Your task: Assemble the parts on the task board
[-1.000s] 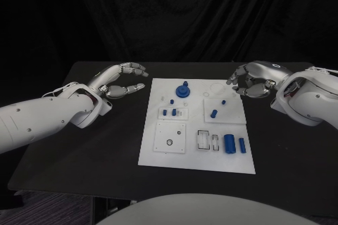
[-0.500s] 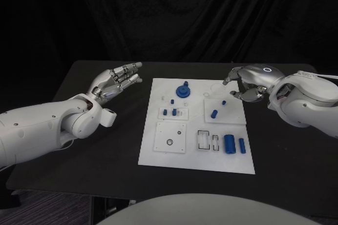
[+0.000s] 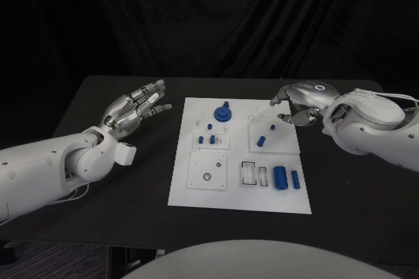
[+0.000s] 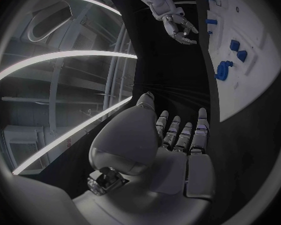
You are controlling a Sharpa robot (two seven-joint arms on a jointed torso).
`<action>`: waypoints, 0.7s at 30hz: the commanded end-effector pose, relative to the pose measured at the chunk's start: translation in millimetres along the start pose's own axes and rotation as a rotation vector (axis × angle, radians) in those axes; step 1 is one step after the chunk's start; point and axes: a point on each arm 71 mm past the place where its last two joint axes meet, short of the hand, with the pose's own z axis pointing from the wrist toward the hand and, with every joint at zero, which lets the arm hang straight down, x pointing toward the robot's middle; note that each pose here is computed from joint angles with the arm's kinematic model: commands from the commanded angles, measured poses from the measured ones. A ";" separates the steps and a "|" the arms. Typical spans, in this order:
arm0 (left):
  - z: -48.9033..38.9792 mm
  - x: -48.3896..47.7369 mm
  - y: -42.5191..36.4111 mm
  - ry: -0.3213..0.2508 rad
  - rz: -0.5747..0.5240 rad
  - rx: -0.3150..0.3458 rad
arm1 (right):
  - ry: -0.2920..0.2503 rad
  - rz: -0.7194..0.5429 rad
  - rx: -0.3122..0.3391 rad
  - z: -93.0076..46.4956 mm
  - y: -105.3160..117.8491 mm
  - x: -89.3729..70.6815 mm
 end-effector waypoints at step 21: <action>-0.3 1.1 -3.0 -0.002 -0.053 0.120 | 0.063 0.077 0.024 -3.9 -4.1 18.6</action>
